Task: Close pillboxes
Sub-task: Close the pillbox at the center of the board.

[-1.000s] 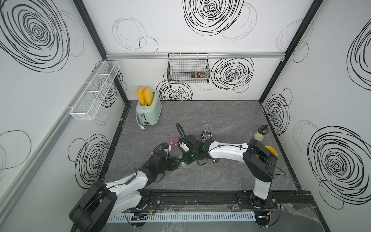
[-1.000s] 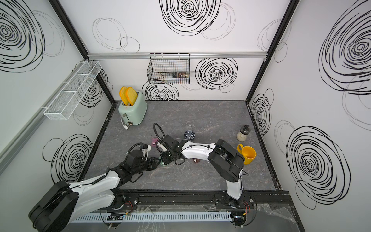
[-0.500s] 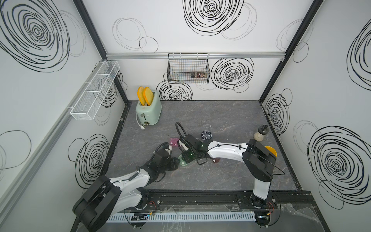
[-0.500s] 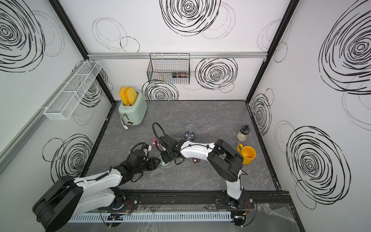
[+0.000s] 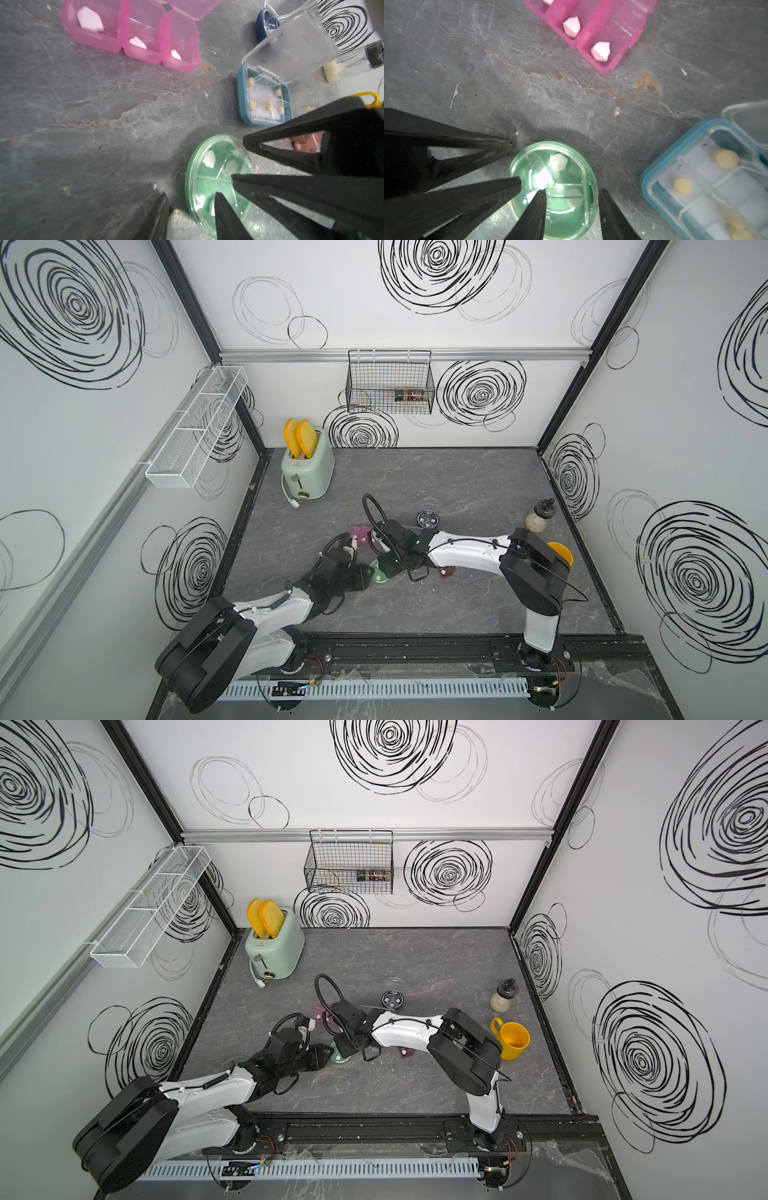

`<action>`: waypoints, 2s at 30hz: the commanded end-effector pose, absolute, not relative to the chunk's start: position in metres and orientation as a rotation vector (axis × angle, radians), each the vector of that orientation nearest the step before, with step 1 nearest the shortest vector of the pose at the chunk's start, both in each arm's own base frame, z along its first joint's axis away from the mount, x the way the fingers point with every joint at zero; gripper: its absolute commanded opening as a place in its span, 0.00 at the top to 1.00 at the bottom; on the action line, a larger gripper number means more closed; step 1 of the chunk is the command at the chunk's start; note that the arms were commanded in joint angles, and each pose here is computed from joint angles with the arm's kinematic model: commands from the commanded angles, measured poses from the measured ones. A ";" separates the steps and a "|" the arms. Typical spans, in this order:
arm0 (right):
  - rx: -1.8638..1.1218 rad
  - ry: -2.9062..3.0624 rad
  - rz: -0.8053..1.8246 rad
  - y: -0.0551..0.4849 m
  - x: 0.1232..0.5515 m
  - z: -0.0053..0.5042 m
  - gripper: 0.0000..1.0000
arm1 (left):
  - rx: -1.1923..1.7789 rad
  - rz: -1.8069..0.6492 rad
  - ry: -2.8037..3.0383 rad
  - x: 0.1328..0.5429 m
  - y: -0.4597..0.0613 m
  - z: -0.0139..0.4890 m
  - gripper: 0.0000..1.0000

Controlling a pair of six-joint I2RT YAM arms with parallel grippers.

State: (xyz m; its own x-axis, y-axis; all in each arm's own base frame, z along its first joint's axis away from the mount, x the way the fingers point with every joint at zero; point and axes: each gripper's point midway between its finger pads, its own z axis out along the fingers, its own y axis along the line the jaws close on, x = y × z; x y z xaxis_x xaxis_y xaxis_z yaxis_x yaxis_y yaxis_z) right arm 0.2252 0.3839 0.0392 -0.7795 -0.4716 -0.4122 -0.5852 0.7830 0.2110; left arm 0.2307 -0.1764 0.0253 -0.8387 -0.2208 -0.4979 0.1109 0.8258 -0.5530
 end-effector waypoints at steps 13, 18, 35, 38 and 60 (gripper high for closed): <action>-0.848 2.706 0.392 0.376 0.211 0.023 0.52 | -0.079 -0.717 2.503 0.223 -0.173 0.005 0.69; -0.857 2.718 0.398 0.377 0.207 0.020 0.52 | -0.094 -0.711 2.521 0.216 -0.170 -0.002 0.72; -0.859 2.791 0.369 0.371 0.191 0.000 0.47 | -0.105 -0.684 2.563 0.195 -0.161 -0.019 0.70; -0.857 2.796 0.367 0.372 0.190 -0.002 0.47 | -0.103 -0.678 2.567 0.194 -0.162 -0.021 0.70; -0.635 2.529 0.376 0.329 0.278 0.151 0.47 | 0.069 -0.852 2.295 0.254 -0.208 0.117 0.52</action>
State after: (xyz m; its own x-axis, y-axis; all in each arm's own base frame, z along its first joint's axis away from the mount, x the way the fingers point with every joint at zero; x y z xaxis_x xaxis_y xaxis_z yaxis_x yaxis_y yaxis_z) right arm 0.2697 0.3665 0.1433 -0.7528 -0.3794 -0.5379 -0.5491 0.8126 0.1954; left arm 0.2501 -0.1982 0.1120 -0.7600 -0.2012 -0.6180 0.2316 0.8046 -0.5468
